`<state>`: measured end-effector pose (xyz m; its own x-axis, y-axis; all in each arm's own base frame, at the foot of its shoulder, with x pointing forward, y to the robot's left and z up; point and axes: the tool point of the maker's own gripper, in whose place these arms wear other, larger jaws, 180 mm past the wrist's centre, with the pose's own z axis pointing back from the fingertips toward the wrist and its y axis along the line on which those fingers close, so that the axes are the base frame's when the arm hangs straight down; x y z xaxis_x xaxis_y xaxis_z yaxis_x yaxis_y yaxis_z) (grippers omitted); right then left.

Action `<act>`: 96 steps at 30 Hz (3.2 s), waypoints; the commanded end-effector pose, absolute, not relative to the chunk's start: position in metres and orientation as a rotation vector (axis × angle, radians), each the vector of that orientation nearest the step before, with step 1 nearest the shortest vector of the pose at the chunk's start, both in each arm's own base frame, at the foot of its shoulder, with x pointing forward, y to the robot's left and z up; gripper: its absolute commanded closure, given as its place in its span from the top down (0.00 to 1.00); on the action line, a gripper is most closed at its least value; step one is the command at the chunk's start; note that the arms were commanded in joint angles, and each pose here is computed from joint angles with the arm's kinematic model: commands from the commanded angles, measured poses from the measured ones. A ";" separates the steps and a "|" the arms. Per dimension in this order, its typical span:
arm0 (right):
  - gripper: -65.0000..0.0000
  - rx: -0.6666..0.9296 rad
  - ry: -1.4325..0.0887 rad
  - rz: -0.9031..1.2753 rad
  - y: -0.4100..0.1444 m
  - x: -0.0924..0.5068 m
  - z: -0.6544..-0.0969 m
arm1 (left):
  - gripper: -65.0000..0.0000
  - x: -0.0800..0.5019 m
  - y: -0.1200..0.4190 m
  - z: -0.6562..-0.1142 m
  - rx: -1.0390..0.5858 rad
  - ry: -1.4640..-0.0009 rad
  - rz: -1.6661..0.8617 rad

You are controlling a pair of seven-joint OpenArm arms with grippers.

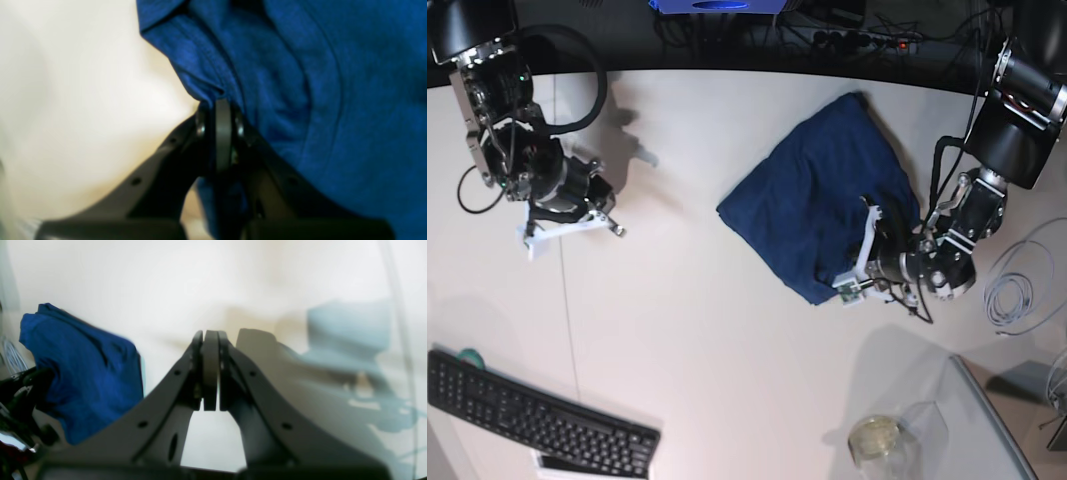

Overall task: Layout the t-shirt on the table in an organized manner, then fold the t-shirt properly
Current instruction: 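Push the folded shirt with the left gripper to square it, then grasp the shirt's collar edge with both grippers and straighten it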

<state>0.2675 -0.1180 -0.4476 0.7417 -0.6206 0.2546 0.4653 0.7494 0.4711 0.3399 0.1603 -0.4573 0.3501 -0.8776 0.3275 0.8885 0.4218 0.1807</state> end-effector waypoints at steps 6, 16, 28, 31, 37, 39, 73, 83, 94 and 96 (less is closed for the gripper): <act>0.00 0.372 -0.456 -0.700 -0.151 0.266 -0.444 | 0.00 0.360 0.083 -0.443 -0.061 -0.521 -1.330; 0.00 0.342 -0.459 -0.763 -0.173 0.257 -0.447 | 0.00 0.349 0.014 -0.445 -0.161 -0.554 -1.385; 0.00 0.346 -0.458 -0.758 -0.171 0.259 -0.447 | 0.00 0.355 0.034 -0.459 -0.143 -0.494 -1.334; 0.00 0.346 -0.458 -0.756 -0.170 0.259 -0.448 | 0.00 0.355 0.034 -0.459 -0.140 -0.494 -1.337; 0.00 0.355 -0.454 -0.741 -0.167 0.256 -0.448 | 0.00 0.357 0.034 -0.457 -0.138 -0.497 -1.336; 0.00 0.401 -0.458 -0.664 -0.149 0.257 -0.447 | 0.00 0.357 0.034 -0.457 -0.137 -0.498 -1.337; 0.00 0.657 -0.332 0.097 0.057 0.213 -0.406 | 0.00 0.241 0.131 -0.421 -0.099 -0.632 -0.818; 0.00 0.479 -0.259 0.106 0.037 0.193 -0.467 | 0.00 0.190 0.130 -0.474 -0.221 -0.530 -0.743; 0.00 0.556 -0.320 0.124 0.055 0.196 -0.435 | 0.00 0.244 0.143 -0.418 -0.120 -0.720 -0.742; 0.00 0.568 -0.333 0.129 0.058 0.198 -0.429 | 0.00 0.255 0.144 -0.412 -0.110 -0.743 -0.744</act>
